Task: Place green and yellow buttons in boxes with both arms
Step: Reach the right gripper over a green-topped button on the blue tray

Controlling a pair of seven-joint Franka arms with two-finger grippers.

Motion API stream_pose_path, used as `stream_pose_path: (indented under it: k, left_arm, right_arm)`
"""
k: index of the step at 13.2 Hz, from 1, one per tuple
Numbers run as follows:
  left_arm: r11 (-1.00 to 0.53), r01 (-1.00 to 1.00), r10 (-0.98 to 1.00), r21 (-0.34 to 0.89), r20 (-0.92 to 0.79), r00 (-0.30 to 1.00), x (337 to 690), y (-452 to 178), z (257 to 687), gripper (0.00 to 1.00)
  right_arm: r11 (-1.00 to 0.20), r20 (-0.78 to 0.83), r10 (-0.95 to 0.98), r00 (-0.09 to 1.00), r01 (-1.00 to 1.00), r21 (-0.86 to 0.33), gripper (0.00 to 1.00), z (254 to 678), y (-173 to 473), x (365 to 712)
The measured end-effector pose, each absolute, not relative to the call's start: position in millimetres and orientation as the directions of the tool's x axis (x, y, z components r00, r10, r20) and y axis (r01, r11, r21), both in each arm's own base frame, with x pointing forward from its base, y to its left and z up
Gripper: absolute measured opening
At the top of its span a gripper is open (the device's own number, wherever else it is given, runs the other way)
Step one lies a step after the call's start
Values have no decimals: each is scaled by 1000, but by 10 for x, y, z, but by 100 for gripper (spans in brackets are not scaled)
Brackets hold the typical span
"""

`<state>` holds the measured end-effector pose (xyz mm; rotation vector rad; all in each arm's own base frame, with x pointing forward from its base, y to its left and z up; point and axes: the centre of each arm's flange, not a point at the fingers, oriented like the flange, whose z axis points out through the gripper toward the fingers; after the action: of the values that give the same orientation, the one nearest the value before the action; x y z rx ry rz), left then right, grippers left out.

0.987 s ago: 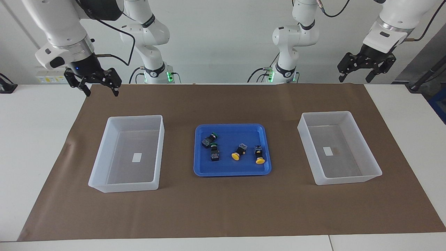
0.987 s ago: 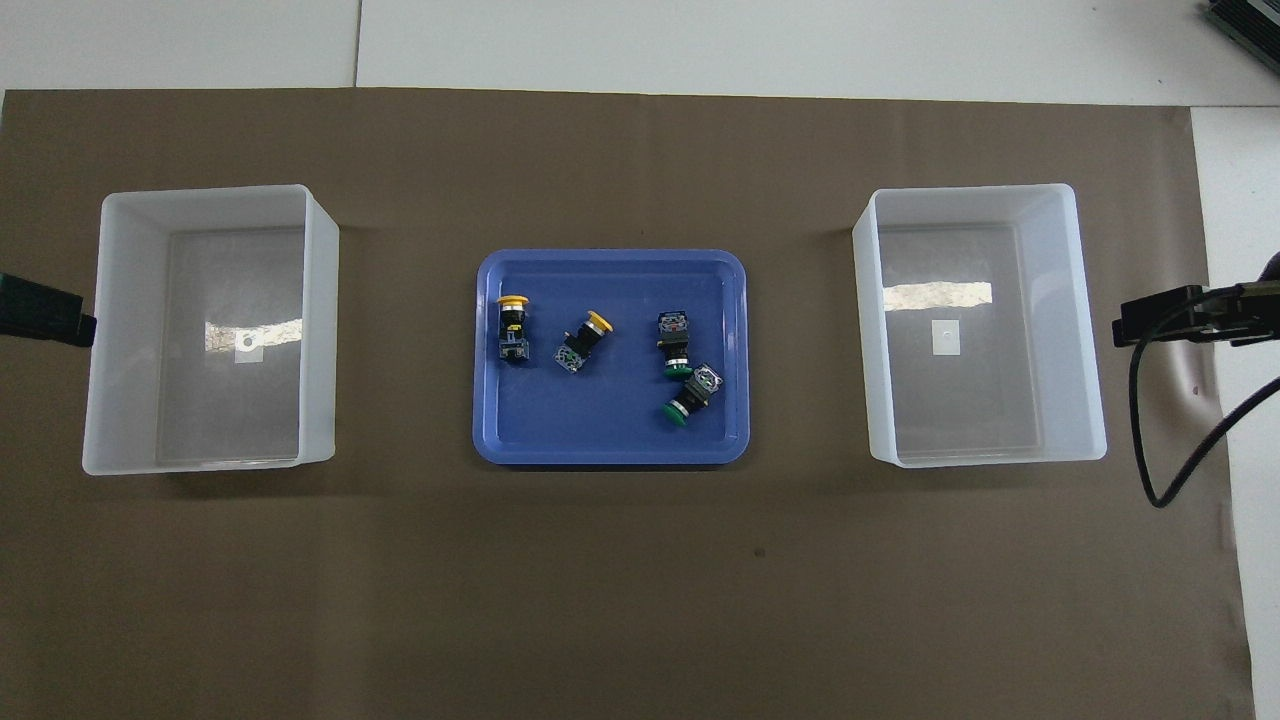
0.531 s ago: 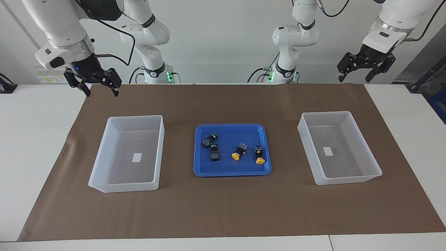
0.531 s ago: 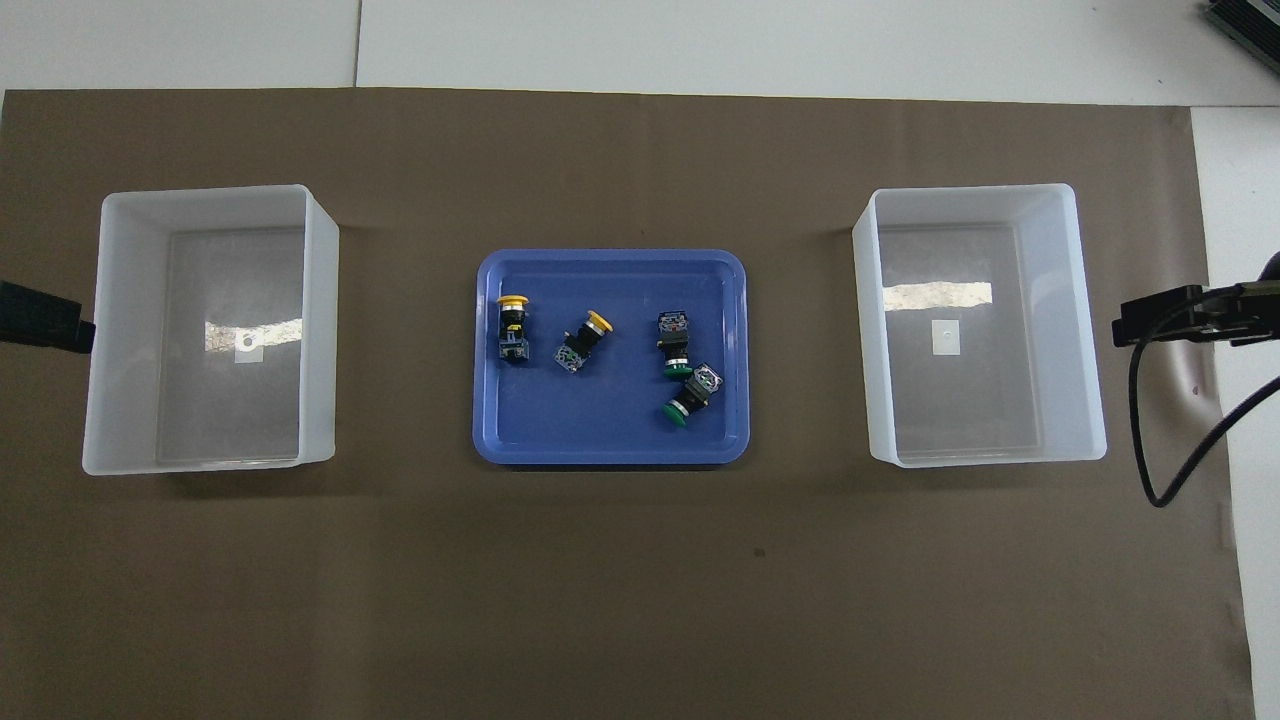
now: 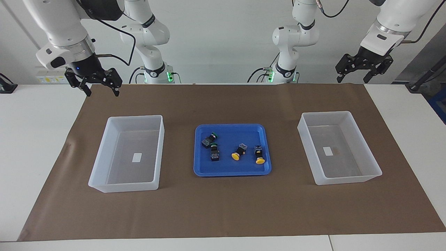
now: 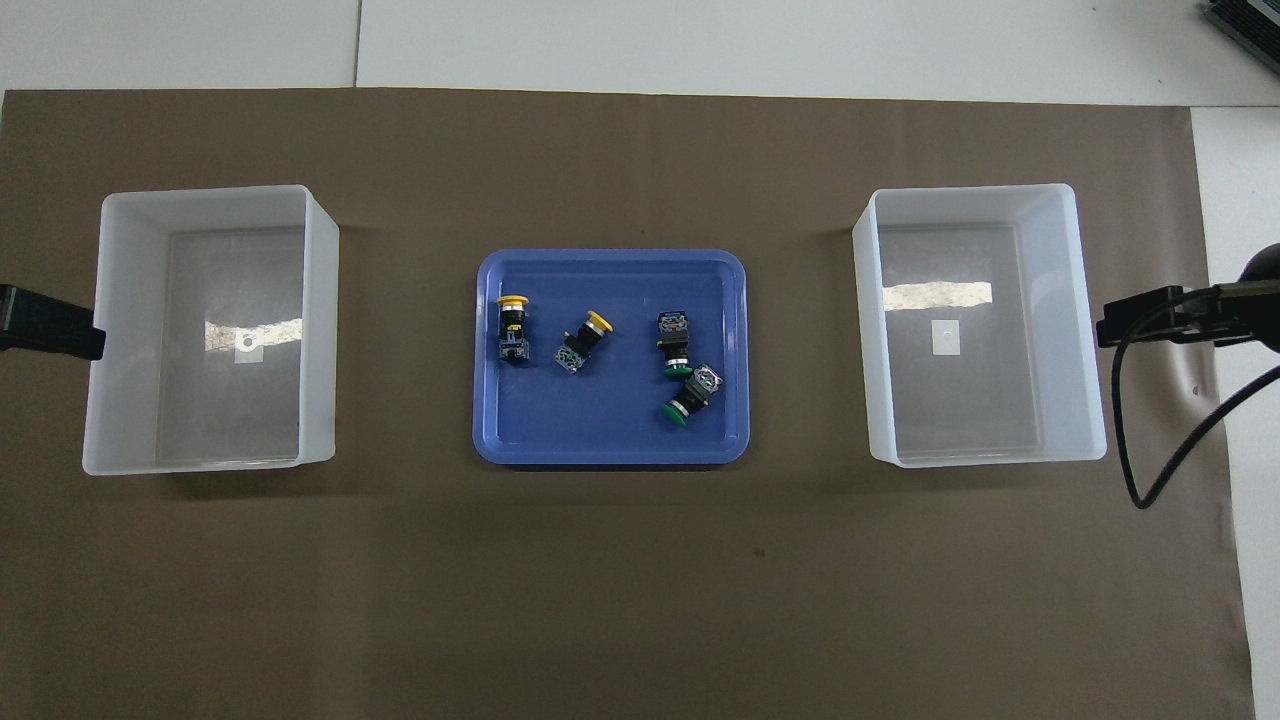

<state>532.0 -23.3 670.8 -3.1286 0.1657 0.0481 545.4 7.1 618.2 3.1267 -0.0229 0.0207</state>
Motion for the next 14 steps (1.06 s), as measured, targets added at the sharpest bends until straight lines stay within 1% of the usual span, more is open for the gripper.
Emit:
stream_pose_path:
  k: [2,6,11,14]
  left_arm:
    - [-994,-106,-105,-7,-31,994,5320,-233,6708,100]
    - [-994,-106,-105,-7,-32,994,5319,-233,6707,100]
    - [-994,-106,-105,-7,-32,994,5318,-233,6707,100]
    - [-994,-106,-105,-7,-32,994,5318,-233,6707,100]
  right_arm:
    - [-1000,38,-8,999,-8,13,100,6052,359,5505]
    - [-1000,78,21,997,21,6,100,5581,1080,5741]
    - [-999,147,32,989,36,-21,100,4689,2122,6051]
    - [-997,178,67,982,74,-34,100,4181,2652,6093]
